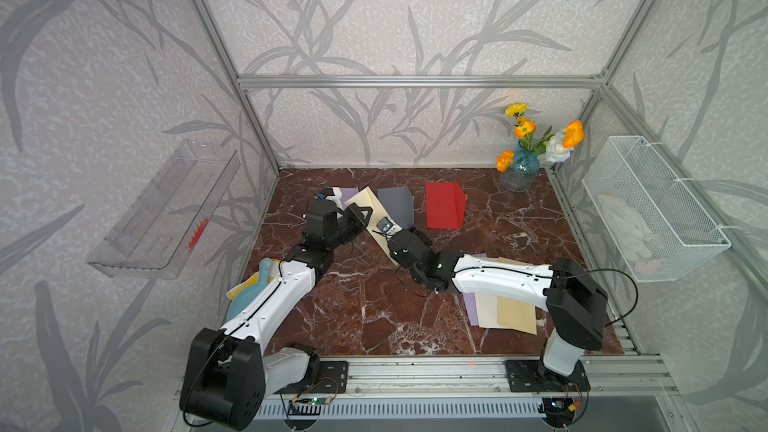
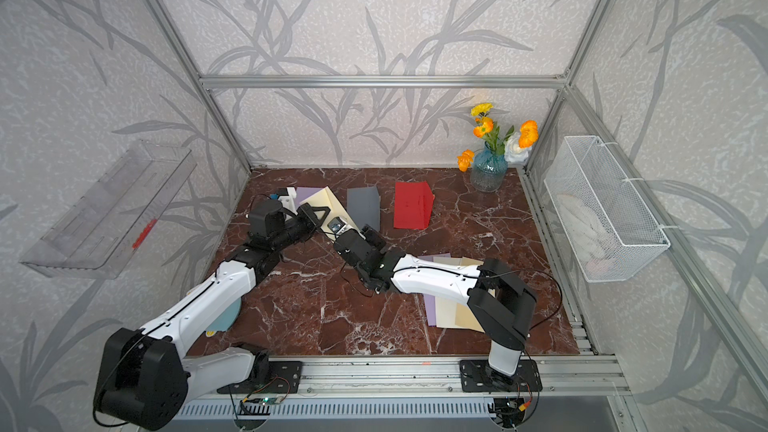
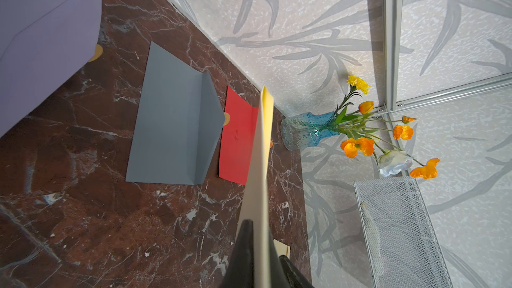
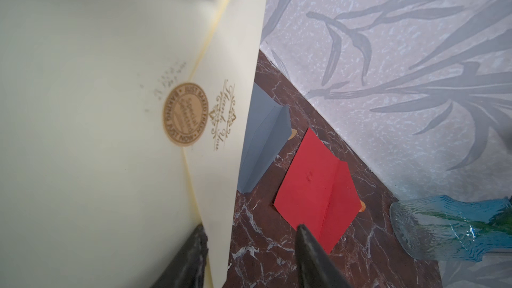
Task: Open the envelope
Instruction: Open the envelope flap on the envelope.
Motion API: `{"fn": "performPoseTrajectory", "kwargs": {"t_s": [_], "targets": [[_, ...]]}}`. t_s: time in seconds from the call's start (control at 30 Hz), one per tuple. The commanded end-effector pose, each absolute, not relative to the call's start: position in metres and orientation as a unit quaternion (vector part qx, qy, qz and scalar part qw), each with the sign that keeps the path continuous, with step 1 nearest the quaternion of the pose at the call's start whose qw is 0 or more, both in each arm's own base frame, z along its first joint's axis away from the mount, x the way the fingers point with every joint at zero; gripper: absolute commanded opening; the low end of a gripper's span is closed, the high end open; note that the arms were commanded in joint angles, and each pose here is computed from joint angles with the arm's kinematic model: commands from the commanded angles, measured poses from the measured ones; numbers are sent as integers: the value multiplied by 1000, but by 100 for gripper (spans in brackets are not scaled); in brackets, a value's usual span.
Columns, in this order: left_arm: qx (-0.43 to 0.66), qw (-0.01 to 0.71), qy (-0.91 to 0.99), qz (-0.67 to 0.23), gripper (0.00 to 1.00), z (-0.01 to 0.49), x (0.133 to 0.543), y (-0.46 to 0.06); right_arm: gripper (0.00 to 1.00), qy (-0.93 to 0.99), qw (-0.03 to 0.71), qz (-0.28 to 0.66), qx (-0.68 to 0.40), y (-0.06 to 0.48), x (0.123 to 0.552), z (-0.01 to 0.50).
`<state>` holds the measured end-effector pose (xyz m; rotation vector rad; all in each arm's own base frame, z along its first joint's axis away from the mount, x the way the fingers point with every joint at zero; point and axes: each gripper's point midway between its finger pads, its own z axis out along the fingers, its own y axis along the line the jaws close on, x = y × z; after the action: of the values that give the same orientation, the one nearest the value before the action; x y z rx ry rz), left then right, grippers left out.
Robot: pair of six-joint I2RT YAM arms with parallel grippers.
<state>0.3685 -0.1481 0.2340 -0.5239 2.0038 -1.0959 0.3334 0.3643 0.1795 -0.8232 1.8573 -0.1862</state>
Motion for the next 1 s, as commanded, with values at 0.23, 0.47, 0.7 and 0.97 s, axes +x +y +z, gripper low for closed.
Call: {"fn": "performPoseTrajectory", "kwargs": {"t_s": [0.23,0.47,0.7,0.97], "targets": [[-178,347,811,-436,0,245,345,-162,52,748,581,-87,-310,361,344,207],[-169,327,825,-429,0,235,339,-166,52,734,596,-102,-311,360,346,214],[-159,317,837,-417,0,227,336,-167,52,724,606,-108,-311,360,347,221],[-152,310,840,-419,0,223,336,-171,53,720,609,-111,-312,360,348,225]]}}
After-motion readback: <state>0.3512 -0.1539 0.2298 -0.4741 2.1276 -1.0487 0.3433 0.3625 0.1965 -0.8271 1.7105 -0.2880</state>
